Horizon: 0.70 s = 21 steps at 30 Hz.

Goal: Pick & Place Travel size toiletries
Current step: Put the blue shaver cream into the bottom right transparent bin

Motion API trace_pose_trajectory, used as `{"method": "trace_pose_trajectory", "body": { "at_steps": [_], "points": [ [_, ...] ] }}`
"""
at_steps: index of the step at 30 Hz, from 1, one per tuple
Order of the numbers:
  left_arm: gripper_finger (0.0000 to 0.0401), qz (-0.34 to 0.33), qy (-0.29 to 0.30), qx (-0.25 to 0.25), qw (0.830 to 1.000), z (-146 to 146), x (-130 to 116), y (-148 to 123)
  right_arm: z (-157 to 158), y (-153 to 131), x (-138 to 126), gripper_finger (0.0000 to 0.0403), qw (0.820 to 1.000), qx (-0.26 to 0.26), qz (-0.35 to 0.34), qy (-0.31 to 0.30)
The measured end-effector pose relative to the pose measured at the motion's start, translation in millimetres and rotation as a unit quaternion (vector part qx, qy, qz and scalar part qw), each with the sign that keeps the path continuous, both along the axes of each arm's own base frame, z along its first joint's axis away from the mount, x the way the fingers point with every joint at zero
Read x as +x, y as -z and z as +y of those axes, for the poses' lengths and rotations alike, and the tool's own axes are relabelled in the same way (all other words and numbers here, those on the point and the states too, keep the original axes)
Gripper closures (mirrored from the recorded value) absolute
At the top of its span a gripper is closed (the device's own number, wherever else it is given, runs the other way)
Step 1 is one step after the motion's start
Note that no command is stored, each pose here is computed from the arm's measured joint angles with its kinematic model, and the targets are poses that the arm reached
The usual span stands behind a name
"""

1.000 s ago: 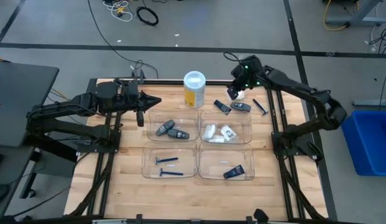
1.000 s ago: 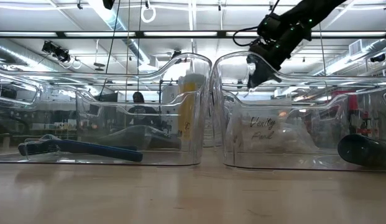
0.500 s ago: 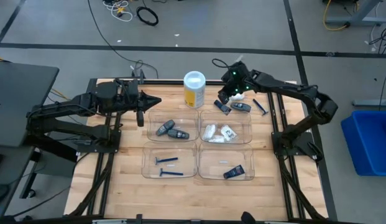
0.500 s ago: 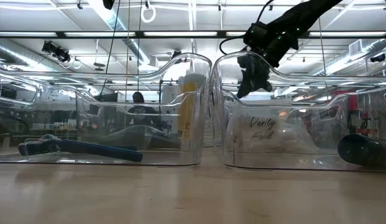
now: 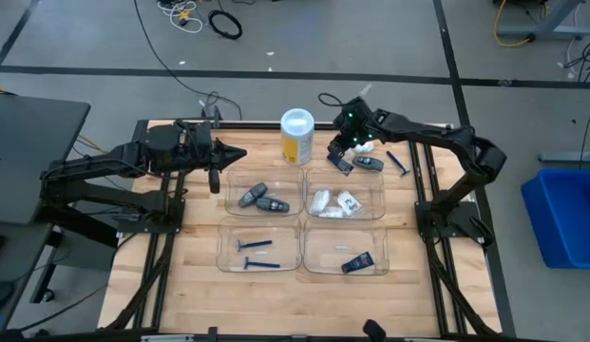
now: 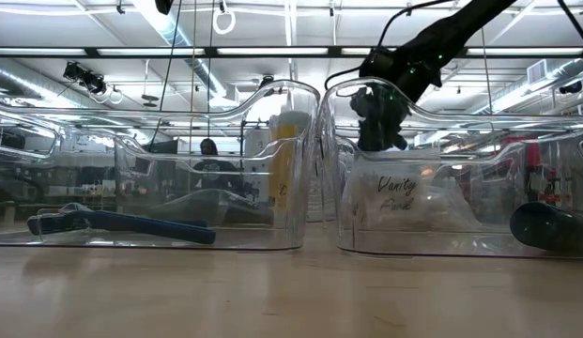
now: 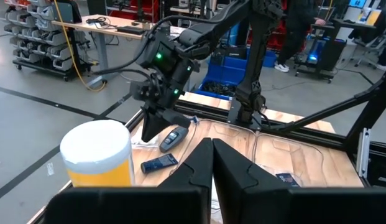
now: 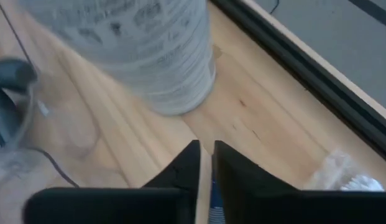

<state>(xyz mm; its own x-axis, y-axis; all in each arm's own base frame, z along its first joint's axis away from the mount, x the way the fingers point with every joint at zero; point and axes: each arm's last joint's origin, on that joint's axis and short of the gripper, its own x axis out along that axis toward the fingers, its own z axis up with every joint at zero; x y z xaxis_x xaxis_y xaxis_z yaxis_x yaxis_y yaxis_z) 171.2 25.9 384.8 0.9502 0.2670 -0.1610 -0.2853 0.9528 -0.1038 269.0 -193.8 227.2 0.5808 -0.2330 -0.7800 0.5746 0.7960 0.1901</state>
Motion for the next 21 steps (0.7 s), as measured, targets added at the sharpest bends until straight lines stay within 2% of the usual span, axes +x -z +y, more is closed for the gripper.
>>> {"method": "trace_pose_trajectory", "body": {
  "at_steps": [8, 13, 17, 21],
  "points": [
    [0.0394, -0.002, -0.001, -0.008, 1.0, 0, 0, 0, 1, 11, 6, 0.0236, 0.998, -0.022, 0.028, -0.052],
    [0.0393, -0.002, -0.001, -0.007, 1.0, 0, 0, 0, 1, 13, 7, 0.017, 0.997, -0.03, 0.03, -0.063],
    [0.0382, -0.003, -0.002, -0.01, 1.0, 0, 0, 0, 1, 13, 7, 0.0132, 0.997, -0.03, 0.03, -0.063],
    [0.0386, -0.003, -0.001, -0.011, 1.0, 0, 0, 0, 1, 12, 7, 0.0113, 0.997, -0.03, 0.029, -0.062]
  ]
}}
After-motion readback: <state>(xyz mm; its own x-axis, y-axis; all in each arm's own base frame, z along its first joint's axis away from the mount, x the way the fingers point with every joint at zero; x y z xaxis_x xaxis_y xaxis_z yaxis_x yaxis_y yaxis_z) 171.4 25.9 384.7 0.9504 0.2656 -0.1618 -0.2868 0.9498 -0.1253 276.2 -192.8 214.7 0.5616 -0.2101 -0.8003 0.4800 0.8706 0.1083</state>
